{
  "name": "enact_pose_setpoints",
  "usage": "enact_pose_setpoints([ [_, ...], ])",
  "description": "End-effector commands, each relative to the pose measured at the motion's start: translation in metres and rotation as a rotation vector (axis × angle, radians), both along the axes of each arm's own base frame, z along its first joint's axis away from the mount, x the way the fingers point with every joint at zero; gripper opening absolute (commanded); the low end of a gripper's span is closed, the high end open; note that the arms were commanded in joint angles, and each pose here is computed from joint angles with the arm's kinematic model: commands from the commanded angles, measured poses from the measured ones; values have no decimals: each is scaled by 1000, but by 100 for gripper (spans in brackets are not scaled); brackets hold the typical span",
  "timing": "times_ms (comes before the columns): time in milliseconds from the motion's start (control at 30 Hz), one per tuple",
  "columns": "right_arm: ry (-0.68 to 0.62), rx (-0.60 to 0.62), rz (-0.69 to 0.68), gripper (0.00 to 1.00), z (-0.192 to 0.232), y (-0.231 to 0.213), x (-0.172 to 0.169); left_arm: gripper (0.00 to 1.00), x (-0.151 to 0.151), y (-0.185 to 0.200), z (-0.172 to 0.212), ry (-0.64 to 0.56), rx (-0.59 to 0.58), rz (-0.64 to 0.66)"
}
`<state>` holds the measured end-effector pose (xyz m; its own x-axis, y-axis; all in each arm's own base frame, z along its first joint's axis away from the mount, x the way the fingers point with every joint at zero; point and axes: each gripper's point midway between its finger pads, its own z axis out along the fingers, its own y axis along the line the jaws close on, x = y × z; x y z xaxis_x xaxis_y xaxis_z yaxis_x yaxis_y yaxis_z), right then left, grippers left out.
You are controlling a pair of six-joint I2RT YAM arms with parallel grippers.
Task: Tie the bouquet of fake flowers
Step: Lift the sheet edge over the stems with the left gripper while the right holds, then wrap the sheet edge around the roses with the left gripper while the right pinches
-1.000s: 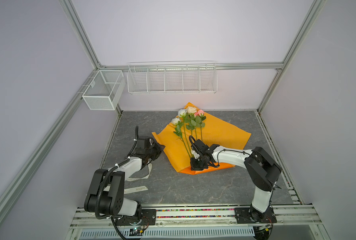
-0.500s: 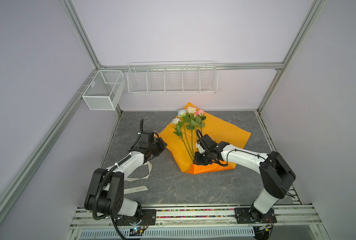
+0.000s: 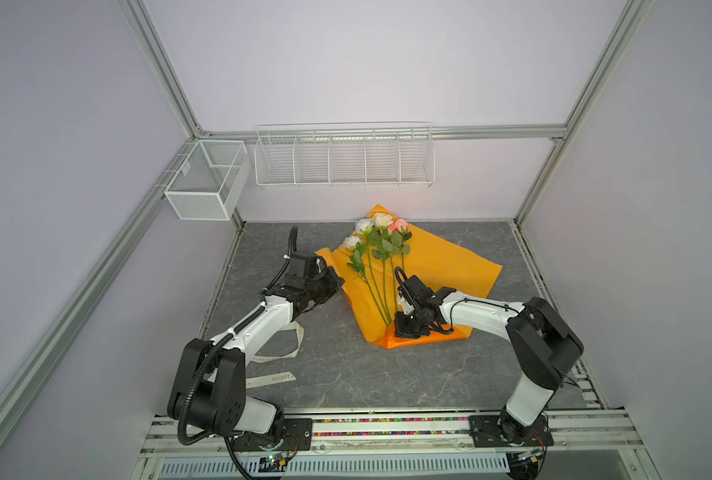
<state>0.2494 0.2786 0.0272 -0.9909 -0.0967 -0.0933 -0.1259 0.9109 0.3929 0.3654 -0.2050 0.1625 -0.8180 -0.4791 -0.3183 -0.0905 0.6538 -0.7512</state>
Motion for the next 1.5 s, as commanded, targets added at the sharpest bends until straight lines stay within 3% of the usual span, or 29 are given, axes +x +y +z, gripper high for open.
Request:
enact_pose_setpoints([
  [0,31,-4,9,18,-11,-5,-4,0,7,-23,22,-45,-9,-59],
  [533,65,87,-29,18,-15,-8,-7,0,42,-134,22,-35,0,-235],
  [867,-15,243,-85,25,25,-11,14,0,57,-162,-14,33,48,-264],
  [1133,-57,251,-216,34,41,-54,14,0,56,-176,-33,68,59,-299],
  [1300,-134,254,-308,60,61,-73,14,0,54,-189,-41,82,66,-333],
  [1367,-210,338,-311,74,82,-67,17,0,53,-195,-44,87,65,-338],
  [1467,-202,404,-258,79,97,-53,17,0,54,-200,-46,90,64,-345],
])
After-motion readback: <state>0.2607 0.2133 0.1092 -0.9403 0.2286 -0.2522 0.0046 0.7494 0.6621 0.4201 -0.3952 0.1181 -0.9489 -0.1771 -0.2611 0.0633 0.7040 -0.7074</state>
